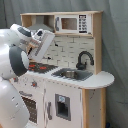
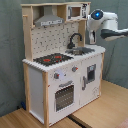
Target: Play with the kitchen
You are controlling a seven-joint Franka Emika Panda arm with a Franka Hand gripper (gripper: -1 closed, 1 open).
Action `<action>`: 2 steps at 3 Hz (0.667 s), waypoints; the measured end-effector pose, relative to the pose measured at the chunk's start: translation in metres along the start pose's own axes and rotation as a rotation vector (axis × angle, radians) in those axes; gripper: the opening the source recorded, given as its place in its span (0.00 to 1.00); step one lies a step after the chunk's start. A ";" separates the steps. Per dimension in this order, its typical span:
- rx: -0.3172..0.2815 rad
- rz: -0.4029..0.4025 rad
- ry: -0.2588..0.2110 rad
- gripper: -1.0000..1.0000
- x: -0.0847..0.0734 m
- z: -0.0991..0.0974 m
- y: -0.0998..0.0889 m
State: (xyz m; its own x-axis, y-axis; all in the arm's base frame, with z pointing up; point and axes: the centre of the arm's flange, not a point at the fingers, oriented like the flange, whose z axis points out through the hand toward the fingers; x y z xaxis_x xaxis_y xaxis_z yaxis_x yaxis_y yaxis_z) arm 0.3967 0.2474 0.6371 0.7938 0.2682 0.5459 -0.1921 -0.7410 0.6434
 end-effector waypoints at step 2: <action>0.136 0.102 -0.073 1.00 0.030 0.025 -0.018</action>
State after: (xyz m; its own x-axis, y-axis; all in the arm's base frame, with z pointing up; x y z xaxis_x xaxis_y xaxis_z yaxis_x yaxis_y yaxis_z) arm 0.4380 0.2531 0.6285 0.8146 0.1460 0.5613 -0.1979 -0.8398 0.5056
